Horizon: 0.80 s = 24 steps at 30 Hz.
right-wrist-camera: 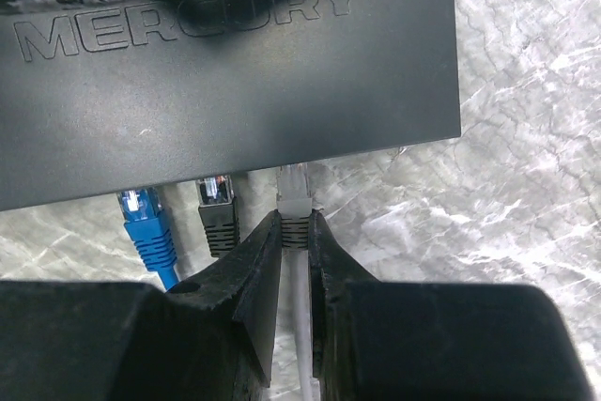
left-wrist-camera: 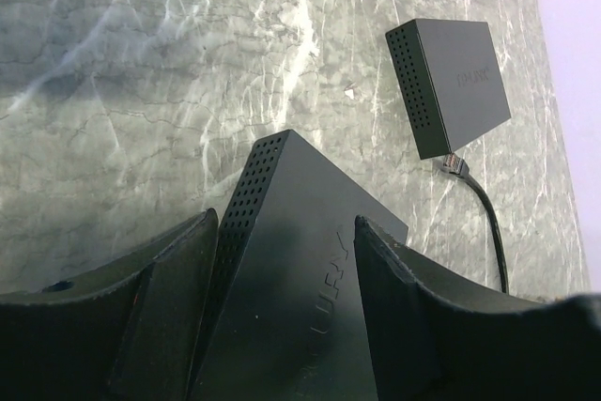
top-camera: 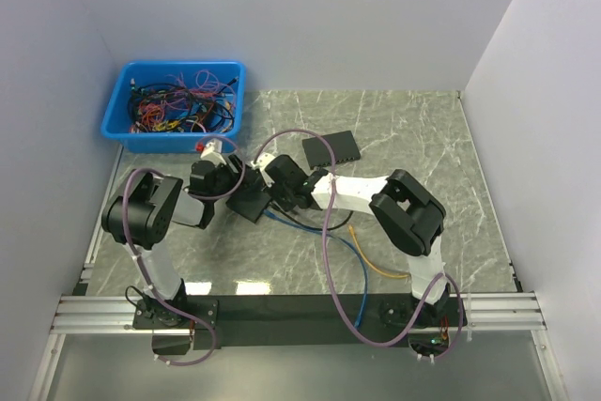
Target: Insert the plug into the switch port
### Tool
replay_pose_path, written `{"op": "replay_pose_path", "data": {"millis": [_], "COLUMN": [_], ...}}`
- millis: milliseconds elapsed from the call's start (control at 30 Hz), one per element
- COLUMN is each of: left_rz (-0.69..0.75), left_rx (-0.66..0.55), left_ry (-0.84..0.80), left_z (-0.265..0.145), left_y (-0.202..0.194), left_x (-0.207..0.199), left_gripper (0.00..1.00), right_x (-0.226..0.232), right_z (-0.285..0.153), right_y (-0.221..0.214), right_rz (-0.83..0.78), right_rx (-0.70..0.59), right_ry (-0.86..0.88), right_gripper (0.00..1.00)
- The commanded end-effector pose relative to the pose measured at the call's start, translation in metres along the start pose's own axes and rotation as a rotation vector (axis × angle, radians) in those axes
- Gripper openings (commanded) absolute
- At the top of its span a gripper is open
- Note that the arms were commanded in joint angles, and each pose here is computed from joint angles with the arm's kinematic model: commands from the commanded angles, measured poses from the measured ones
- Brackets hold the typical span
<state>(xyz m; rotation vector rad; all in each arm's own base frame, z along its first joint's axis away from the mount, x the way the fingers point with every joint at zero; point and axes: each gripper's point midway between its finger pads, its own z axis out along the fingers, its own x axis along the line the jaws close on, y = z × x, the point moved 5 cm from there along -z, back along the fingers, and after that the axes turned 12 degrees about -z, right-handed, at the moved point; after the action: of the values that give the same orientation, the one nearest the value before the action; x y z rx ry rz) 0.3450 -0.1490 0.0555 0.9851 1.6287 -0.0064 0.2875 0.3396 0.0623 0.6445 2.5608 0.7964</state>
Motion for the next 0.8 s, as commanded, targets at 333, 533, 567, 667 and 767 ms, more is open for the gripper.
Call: {"op": "replay_pose_path", "data": {"millis": [333,533,567,667,767], "left_rz": [-0.052,-0.055,-0.052,-0.048,-0.042], "left_rx": [0.399,0.422,0.422,0.413,0.406], "left_ry": [0.044,0.029,0.029,0.038,0.048], "left_z": [-0.021,-0.022,-0.021,-0.021,-0.022], "left_y": [-0.098,-0.104,-0.104,-0.102,-0.100], "left_x": [0.009,0.007,0.006,0.006,0.005], "left_gripper": [0.66,0.66,0.66,0.67,0.67], "right_x": [-0.006,-0.004,-0.003,-0.002,-0.002], "right_z": [-0.029,-0.039,-0.037,-0.030,-0.027], "right_y": [0.146,0.172,0.173,0.172,0.158], "right_rz": [-0.061,-0.058,-0.056,-0.042,-0.016], "right_rx": [-0.569,-0.680,-0.675,-0.656,-0.617], "right_ry": [0.065,0.101,0.108,0.112,0.092], "right_gripper": [0.00,0.00,0.00,0.00,0.00]}}
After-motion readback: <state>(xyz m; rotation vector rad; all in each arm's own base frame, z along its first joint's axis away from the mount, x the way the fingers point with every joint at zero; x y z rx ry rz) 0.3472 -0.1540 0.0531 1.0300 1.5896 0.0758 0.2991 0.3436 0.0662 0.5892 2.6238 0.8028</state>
